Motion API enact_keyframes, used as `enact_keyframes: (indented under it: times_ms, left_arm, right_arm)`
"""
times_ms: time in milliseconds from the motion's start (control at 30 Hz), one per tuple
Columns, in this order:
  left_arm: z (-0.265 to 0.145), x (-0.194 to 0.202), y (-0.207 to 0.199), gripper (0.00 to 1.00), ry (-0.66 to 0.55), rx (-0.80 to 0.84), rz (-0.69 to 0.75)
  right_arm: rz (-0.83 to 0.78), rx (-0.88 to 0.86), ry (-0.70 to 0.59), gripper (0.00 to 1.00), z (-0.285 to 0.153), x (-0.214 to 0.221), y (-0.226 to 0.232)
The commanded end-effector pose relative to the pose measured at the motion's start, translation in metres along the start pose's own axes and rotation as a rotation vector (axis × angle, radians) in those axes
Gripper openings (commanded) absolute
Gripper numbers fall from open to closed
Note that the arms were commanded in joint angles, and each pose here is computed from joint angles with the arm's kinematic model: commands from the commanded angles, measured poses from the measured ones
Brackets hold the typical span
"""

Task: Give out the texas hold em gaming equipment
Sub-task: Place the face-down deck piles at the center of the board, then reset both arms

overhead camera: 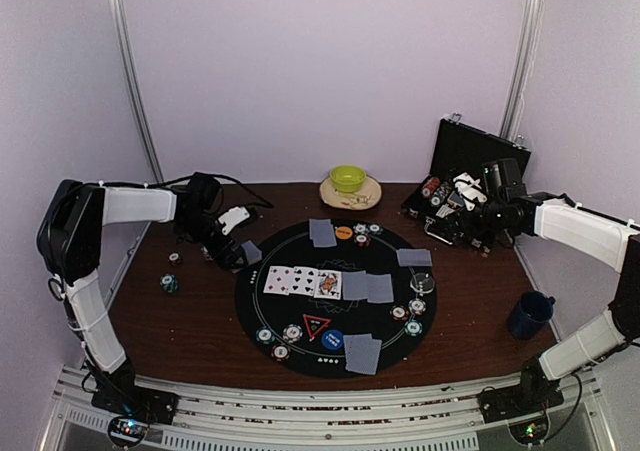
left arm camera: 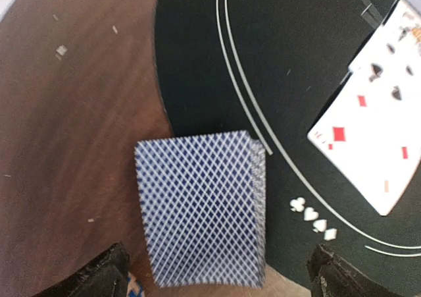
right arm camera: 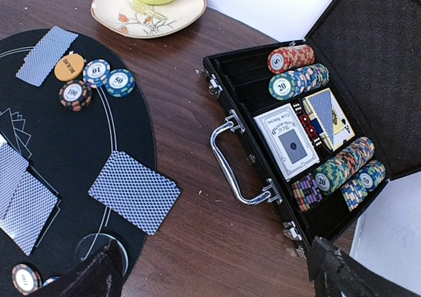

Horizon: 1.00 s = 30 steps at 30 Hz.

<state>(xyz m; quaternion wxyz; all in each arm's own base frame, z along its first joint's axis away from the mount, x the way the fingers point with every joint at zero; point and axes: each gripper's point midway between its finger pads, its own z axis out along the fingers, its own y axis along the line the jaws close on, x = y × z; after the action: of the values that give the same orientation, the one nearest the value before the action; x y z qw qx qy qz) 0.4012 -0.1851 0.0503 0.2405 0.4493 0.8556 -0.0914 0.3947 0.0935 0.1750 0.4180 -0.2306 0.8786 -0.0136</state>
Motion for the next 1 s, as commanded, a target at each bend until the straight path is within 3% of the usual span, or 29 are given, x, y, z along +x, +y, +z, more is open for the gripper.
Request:
enact_keyframes:
  times_ms: [0,267,567,833,967]
  left_arm:
    - [-0.058,-0.052,0.002,0.98,-0.155,-0.034,0.066]
    - [-0.141,-0.055,0.041,0.98,-0.241,-0.277,0.004]
    - [-0.22,0.023,0.075,0.98,-0.342,-0.543,-0.168]
    - [-0.277,0.056,0.033,0.98,-0.532,-0.751,-0.207]
    - [-0.293,0.071,0.018,0.98,-0.615,-0.838,-0.219]
  right_arm:
    - [0.045,0.021,-0.032,1.0,-0.006,-0.006,-0.005]
    - [0.109,0.092,-0.126,1.0,-0.04,-0.035,-0.025]
    - [0.191,0.297,-0.313,1.0,-0.133,-0.033,-0.056]
    - [0.239,0.276,-0.515,1.0,-0.189,-0.014,-0.041]
    - [0.24,0.282,-0.545,1.0,-0.189,-0.004,-0.038]
